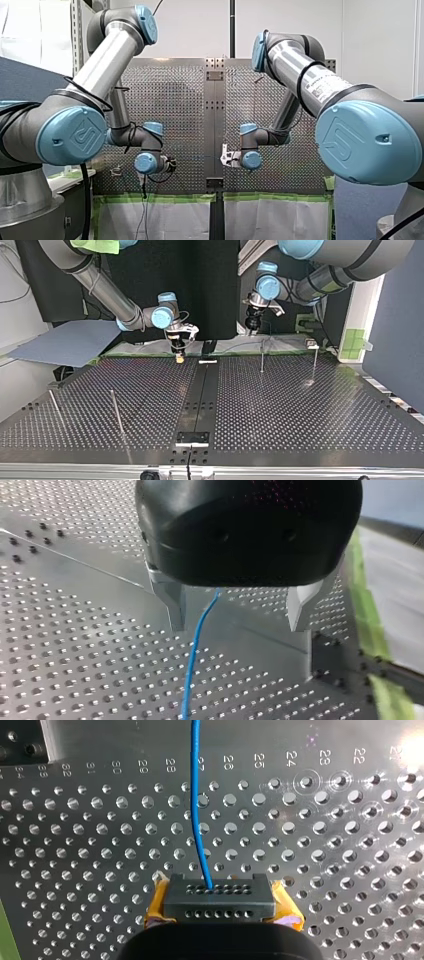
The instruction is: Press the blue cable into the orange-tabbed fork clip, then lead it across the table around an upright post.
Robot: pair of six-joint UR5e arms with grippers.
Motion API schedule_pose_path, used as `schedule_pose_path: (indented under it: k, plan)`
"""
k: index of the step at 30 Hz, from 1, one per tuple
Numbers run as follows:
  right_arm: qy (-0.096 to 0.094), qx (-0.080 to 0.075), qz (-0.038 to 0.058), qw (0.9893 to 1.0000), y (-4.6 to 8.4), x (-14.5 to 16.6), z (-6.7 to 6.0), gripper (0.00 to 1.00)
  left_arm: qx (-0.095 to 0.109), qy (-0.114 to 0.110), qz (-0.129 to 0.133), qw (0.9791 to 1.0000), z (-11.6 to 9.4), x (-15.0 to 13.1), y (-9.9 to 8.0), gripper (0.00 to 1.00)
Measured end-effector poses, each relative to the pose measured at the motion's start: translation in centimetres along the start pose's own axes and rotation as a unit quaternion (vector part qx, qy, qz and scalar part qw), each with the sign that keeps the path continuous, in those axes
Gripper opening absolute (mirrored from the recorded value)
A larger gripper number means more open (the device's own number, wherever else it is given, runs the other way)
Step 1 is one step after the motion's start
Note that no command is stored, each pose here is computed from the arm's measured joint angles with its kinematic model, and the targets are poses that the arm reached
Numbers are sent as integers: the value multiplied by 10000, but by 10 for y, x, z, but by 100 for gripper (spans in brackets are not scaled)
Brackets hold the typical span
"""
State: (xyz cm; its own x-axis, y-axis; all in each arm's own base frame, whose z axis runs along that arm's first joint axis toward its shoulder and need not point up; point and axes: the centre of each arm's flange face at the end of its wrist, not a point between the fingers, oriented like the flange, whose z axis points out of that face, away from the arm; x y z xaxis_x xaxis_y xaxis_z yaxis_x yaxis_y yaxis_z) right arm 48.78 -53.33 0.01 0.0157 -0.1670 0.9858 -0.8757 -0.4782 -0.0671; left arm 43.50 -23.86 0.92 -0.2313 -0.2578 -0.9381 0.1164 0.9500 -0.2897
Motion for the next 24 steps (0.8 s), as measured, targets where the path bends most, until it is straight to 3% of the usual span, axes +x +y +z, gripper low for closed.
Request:
schedule_pose_path:
  k: [6,15,24]
  plan:
    - [0,12,-3,10000,-1,0,0,0,-69,-173,4,9998,10,-6,-4,100]
    - [5,16,-2,10000,-1,-1,0,0,31,-323,-31,9995,26,-16,-14,100]
    - [6,16,12,10000,0,-1,0,0,27,-272,-22,9996,39,-14,-17,100]
